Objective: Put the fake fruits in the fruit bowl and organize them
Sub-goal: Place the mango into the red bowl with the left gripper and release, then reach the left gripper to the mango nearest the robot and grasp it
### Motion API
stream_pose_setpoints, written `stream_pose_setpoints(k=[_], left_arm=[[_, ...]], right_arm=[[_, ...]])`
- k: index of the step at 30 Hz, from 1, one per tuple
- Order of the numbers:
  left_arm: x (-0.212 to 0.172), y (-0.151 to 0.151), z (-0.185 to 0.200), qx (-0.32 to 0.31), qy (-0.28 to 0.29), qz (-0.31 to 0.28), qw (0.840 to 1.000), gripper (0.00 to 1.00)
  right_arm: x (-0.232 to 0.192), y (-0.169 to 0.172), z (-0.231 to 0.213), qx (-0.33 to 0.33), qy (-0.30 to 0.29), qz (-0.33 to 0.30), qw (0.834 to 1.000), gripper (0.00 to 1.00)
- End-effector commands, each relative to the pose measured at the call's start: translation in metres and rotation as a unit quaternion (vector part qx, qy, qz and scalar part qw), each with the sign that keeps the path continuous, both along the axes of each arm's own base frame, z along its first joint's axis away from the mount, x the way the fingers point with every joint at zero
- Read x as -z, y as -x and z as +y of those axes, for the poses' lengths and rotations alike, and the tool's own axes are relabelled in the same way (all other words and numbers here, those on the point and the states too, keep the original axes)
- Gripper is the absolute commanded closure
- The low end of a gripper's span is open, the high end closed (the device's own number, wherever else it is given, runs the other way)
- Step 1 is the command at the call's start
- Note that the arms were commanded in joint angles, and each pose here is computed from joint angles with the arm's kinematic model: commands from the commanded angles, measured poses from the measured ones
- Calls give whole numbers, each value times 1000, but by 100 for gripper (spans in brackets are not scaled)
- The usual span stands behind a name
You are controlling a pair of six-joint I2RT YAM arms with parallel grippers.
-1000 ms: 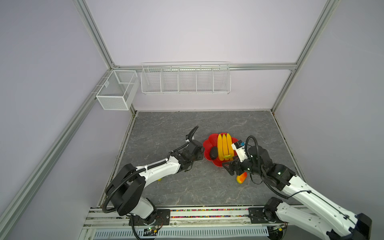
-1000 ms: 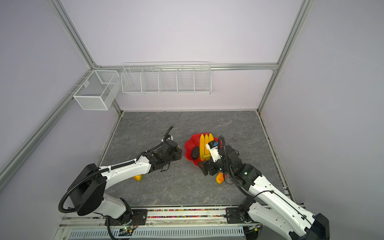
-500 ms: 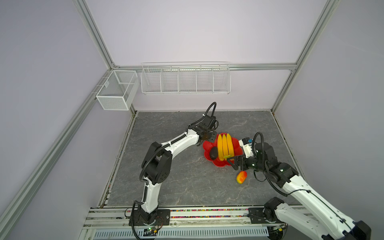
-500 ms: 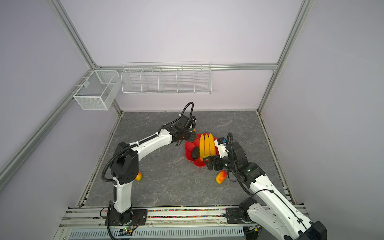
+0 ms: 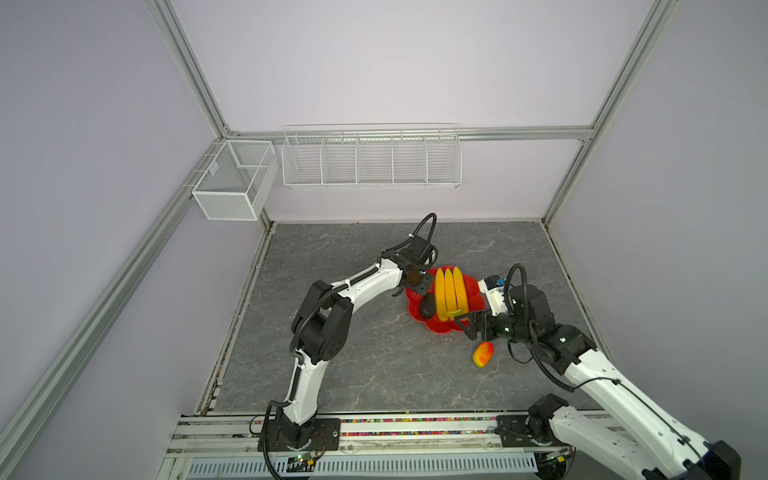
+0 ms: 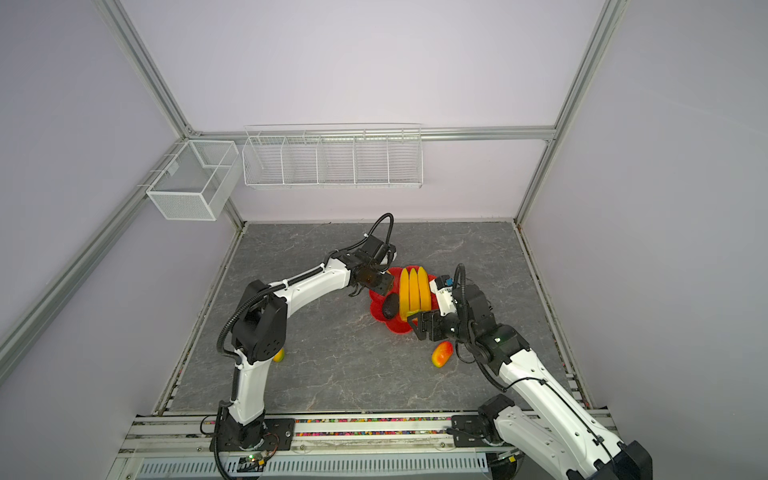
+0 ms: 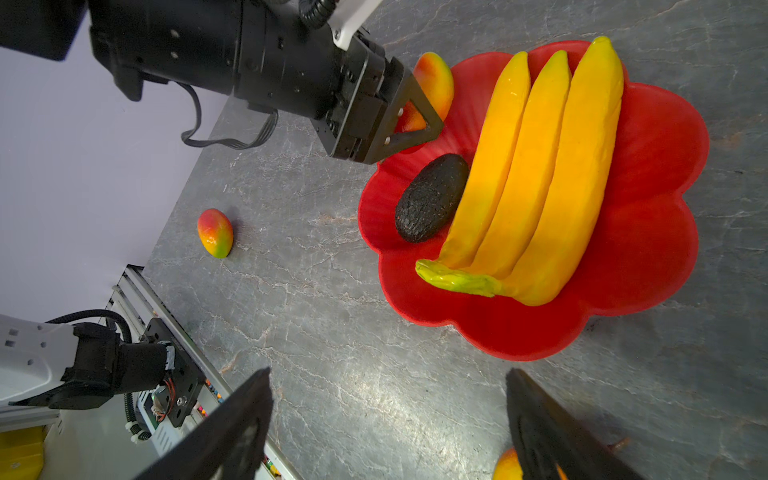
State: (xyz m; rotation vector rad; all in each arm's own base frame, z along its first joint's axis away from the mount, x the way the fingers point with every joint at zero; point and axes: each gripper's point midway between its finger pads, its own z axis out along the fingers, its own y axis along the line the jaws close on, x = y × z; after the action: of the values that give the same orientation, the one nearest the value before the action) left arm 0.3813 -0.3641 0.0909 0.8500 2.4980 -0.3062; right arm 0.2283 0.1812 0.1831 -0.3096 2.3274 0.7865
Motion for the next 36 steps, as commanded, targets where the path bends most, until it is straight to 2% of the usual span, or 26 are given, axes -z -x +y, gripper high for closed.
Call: stream_pose_setpoints(k=[1, 8, 12, 14, 17, 19, 22, 23, 24, 25, 28, 32, 36], left_arm=[[8, -1, -6, 14, -2, 5, 1000, 45], [2, -5, -10, 16, 6, -2, 1000, 42], [-37, -3, -2, 0, 31, -36, 999, 40], [-63, 2, 14, -28, 42, -63, 997, 39], [-84, 12, 61, -122, 38, -98, 987, 35], [-80, 24, 109, -219, 20, -114, 969, 30], [-56, 60, 192, -363, -4, -102, 926, 28], [-44, 77, 219, -409, -6, -90, 908, 28], [-32, 96, 245, -461, -1, -82, 884, 28], [-24, 110, 264, -497, 8, -84, 864, 27], [-7, 143, 299, -561, 51, -70, 824, 27], [-7, 165, 328, -607, 69, -74, 788, 28], [10, 175, 336, -619, 59, -45, 782, 27]], right_arm=[[7, 4, -2, -2, 2, 13, 1000, 11], [4, 5, -5, 2, 3, 10, 1000, 11], [2, 6, -5, -6, 8, 6, 1000, 12], [0, 8, -3, -21, 15, -3, 1000, 12], [-9, 12, 11, -56, 29, -33, 997, 12], [-15, 17, 29, -91, 44, -51, 994, 12], [-22, 28, 73, -163, 30, -71, 984, 12], [-23, 34, 89, -189, 18, -76, 979, 12], [-23, 40, 103, -211, 11, -80, 974, 12], [-22, 45, 114, -229, 6, -83, 970, 12], [-17, 59, 142, -271, -2, -83, 959, 12], [-6, 71, 163, -305, -2, -68, 950, 12], [4, 75, 166, -310, 3, -59, 949, 12]])
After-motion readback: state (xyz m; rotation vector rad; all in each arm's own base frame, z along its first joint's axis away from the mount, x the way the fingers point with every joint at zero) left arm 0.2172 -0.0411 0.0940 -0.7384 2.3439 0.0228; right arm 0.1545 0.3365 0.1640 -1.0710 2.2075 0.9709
